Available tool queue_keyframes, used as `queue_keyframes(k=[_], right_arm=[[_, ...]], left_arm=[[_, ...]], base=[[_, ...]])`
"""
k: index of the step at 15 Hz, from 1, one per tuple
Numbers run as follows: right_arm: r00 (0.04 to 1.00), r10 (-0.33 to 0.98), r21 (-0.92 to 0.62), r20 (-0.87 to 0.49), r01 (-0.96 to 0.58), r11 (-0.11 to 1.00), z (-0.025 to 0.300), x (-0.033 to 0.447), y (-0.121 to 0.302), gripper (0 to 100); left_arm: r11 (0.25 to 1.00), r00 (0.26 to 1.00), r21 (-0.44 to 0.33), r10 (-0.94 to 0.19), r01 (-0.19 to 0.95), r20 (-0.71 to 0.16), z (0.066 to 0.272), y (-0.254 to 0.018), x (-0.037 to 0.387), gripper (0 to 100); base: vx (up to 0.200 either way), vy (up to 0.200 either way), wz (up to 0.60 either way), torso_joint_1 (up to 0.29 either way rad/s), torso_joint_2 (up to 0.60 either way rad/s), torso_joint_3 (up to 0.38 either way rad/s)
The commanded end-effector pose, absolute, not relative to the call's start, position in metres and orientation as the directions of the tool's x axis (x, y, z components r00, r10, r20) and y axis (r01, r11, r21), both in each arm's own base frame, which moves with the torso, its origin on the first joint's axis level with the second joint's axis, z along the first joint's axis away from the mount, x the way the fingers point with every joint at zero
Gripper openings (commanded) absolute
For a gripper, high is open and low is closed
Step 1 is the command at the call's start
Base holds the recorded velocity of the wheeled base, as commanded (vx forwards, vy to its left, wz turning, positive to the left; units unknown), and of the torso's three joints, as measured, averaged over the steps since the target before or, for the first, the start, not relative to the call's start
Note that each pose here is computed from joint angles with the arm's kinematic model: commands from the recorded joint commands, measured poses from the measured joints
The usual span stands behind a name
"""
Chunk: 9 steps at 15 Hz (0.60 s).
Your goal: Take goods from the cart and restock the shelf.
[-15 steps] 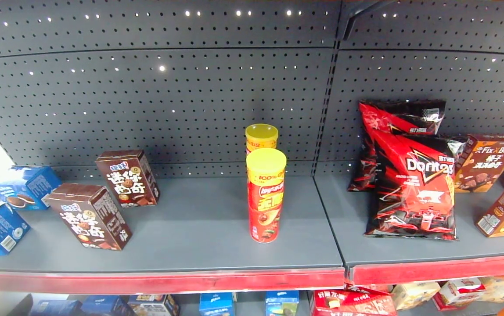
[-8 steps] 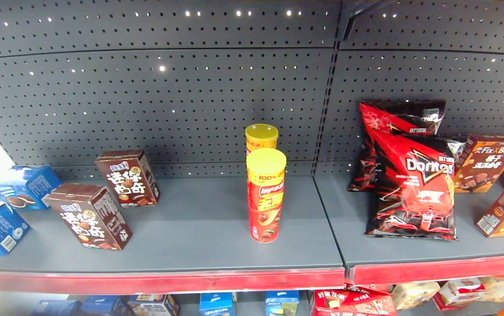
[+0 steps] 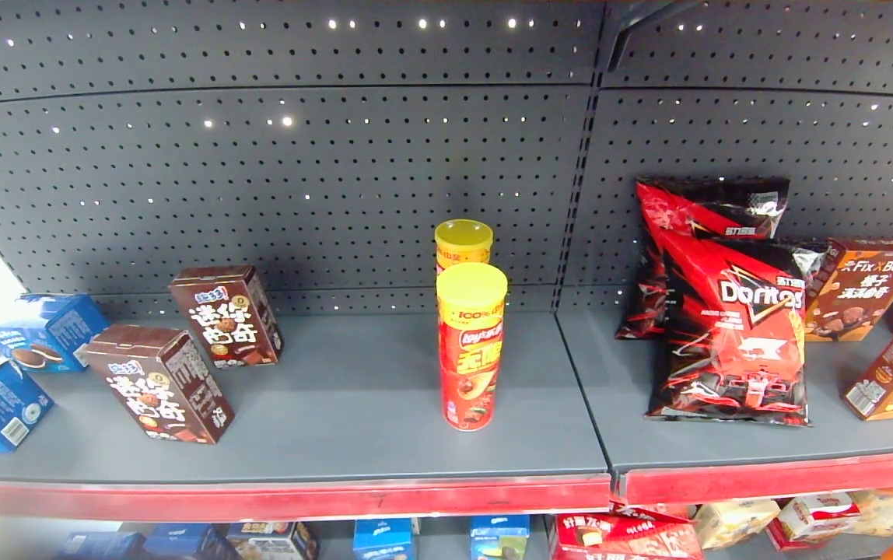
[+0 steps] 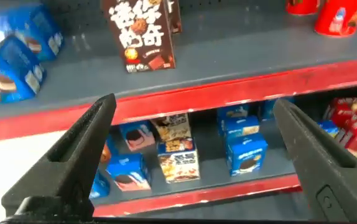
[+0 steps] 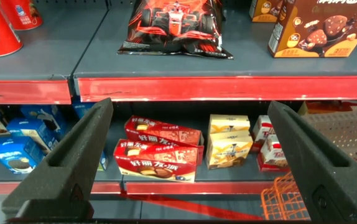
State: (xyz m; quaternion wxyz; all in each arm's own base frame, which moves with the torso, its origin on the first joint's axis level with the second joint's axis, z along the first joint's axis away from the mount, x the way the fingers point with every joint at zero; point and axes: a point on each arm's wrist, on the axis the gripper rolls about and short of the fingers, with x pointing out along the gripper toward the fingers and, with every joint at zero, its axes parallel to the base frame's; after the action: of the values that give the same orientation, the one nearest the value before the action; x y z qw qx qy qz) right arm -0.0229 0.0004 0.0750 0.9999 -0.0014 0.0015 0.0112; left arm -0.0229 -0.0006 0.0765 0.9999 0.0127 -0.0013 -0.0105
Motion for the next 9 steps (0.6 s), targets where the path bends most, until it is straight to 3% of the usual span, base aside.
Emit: queue_keyframes(k=[1, 9], right_arm=[[1.0, 0.023, -0.003, -0.005, -0.023, 1.0, 0.075, -0.0228, 0.0004, 100], [1.0, 0.021, 0.0, -0.005, -0.021, 1.0, 0.075, -0.0228, 0.0003, 100]], left_arm=[[1.0, 1.0, -0.008, 0.012, -0.012, -0.006, 0.0761, 0.0002, -0.0223, 100], [1.0, 1.0, 0.014, 0.005, -0.005, -0.005, 0.076, 0.0, -0.0225, 100]], base=[[0.0, 0.0, 0.0, 0.0, 0.0, 0.0], [0.0, 0.0, 0.0, 0.0, 0.0, 0.0]])
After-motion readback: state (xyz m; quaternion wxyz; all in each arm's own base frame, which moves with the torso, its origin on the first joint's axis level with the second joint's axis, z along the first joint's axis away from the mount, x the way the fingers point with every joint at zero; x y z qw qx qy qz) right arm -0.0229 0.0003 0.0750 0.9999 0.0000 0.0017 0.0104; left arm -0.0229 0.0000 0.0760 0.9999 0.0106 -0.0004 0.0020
